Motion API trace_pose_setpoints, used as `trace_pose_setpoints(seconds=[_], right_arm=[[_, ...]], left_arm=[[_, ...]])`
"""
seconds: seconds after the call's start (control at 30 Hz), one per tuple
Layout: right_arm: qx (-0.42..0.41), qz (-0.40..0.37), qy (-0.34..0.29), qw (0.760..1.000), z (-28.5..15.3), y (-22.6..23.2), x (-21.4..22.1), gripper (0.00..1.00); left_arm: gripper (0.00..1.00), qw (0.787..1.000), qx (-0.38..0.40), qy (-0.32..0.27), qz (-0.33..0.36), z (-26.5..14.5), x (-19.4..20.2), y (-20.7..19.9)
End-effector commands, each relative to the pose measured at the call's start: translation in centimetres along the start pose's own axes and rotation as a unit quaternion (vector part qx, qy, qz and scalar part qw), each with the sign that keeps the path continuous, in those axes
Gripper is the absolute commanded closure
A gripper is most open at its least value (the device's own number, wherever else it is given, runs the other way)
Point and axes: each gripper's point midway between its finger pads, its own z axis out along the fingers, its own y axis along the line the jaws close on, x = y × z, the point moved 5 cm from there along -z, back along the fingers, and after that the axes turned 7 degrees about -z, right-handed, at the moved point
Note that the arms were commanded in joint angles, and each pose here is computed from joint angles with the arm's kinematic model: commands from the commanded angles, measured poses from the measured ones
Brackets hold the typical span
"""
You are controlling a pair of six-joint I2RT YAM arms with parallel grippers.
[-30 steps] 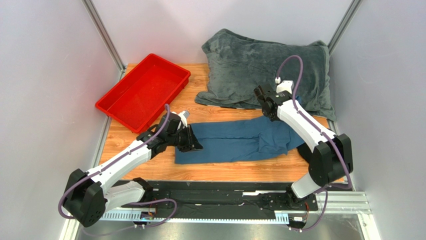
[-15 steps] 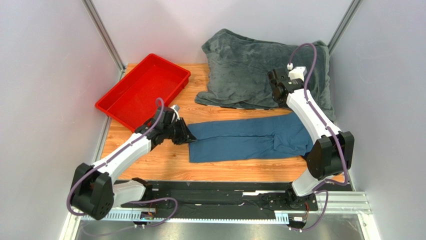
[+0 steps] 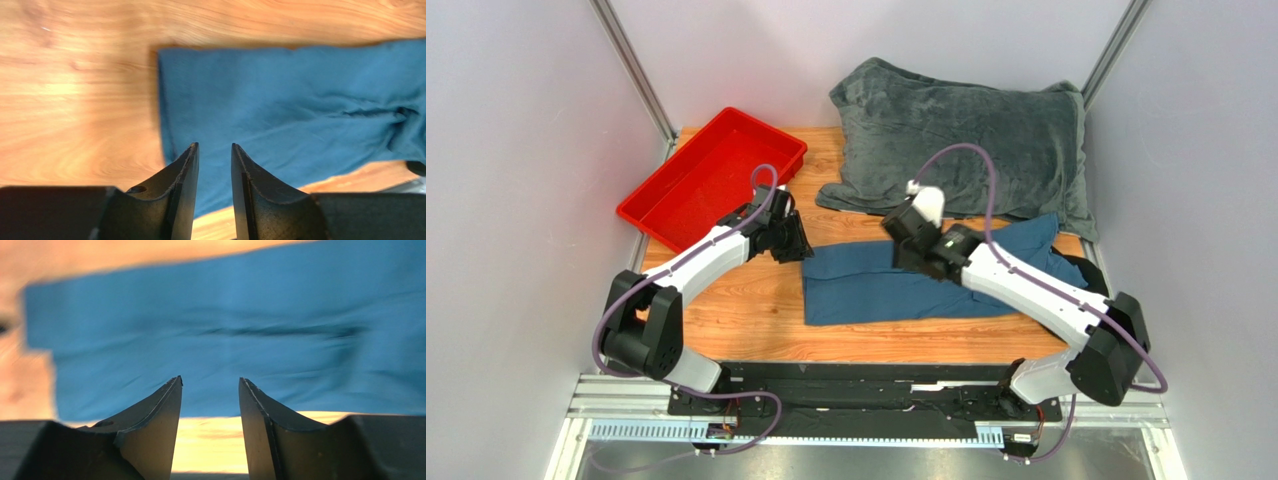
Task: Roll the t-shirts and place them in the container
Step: Roll the T-shirt to the center of the board.
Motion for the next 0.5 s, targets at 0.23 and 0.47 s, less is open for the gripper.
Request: trace_pose_setpoints(seconds=[0.23,0.47], right_arm=[[-0.146,-0.060,-0.006,0.987,-0.4,21.6,5.8,0.51],[-0.118,-0.111,0.026,0.986,2.5,24.4,9.4,0.52]], left_arm=[[0.58,1.000,0.001,-0.011,0.005,-1.8,-2.7,2.7],[0.59,0.998,-0.011,-0.062,-0.027,-4.8,-4.6,4.4]])
